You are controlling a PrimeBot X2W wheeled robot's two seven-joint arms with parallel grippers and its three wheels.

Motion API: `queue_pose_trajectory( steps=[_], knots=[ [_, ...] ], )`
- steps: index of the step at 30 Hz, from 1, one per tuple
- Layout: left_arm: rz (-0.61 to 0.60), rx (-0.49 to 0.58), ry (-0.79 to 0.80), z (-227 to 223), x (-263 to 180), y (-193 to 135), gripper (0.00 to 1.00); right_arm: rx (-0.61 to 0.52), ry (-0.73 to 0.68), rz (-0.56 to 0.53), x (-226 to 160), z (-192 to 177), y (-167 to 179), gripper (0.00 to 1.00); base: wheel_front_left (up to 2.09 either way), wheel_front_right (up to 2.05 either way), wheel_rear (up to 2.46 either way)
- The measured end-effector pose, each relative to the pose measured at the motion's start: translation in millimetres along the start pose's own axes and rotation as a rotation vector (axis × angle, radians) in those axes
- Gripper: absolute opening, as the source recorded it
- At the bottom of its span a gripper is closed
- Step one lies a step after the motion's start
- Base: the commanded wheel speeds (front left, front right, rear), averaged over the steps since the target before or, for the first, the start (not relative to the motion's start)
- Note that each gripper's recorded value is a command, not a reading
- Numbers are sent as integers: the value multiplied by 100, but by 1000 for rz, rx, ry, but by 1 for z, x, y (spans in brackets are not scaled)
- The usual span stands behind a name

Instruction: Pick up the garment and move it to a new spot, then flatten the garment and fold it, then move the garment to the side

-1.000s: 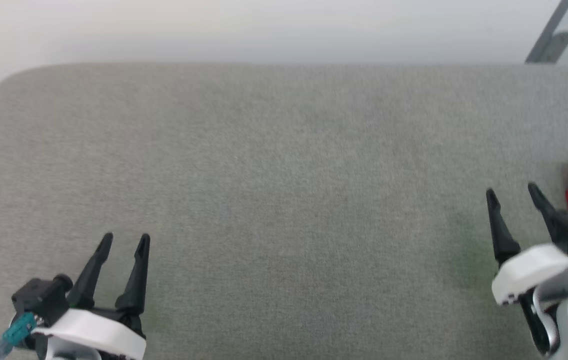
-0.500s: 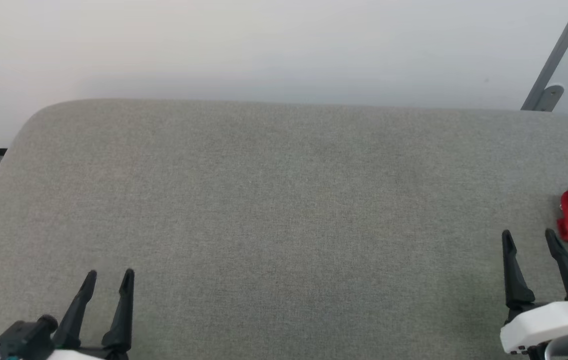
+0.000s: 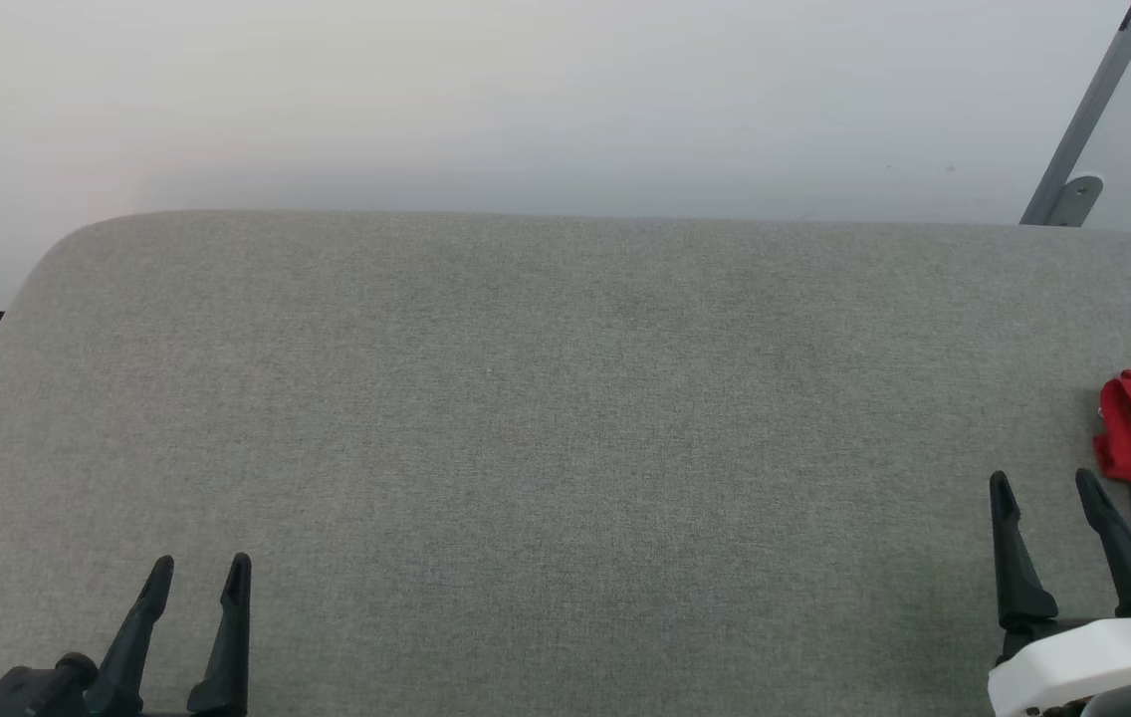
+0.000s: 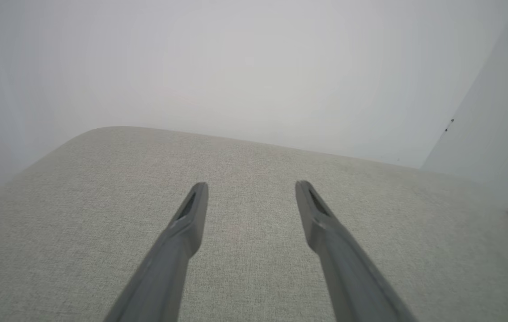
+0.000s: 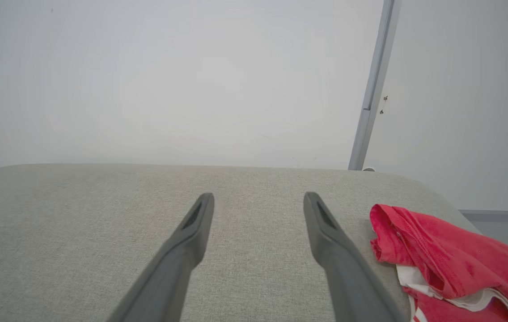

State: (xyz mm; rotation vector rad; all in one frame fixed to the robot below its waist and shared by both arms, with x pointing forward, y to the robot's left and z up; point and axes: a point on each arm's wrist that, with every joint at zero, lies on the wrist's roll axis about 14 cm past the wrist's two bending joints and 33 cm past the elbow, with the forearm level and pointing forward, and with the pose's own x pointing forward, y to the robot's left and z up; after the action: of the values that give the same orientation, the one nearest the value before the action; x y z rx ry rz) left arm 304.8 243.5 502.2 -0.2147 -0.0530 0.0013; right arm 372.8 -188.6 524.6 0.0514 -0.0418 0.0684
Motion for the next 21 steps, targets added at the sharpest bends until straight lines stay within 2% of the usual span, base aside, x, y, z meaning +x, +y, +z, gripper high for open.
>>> queue_pose_trajectory(
  steps=[11, 12, 17, 21],
  knots=[
    [-7, -10, 5, -2, 1, -4, 100, 10, 7, 3, -1, -3, 2, 100, 0, 0, 0],
    [-3, -17, 14, -6, 1, -4, 0, 13, 22, 1, -2, -8, 2, 0, 0, 0, 0],
    [10, -49, 52, -20, -2, -7, 0, 32, 82, -9, -9, -27, 2, 0, 0, 0, 0],
    [32, -116, 68, -25, -2, -7, 0, 105, 104, -26, -10, -33, -1, 0, 0, 0, 0]
  ],
)
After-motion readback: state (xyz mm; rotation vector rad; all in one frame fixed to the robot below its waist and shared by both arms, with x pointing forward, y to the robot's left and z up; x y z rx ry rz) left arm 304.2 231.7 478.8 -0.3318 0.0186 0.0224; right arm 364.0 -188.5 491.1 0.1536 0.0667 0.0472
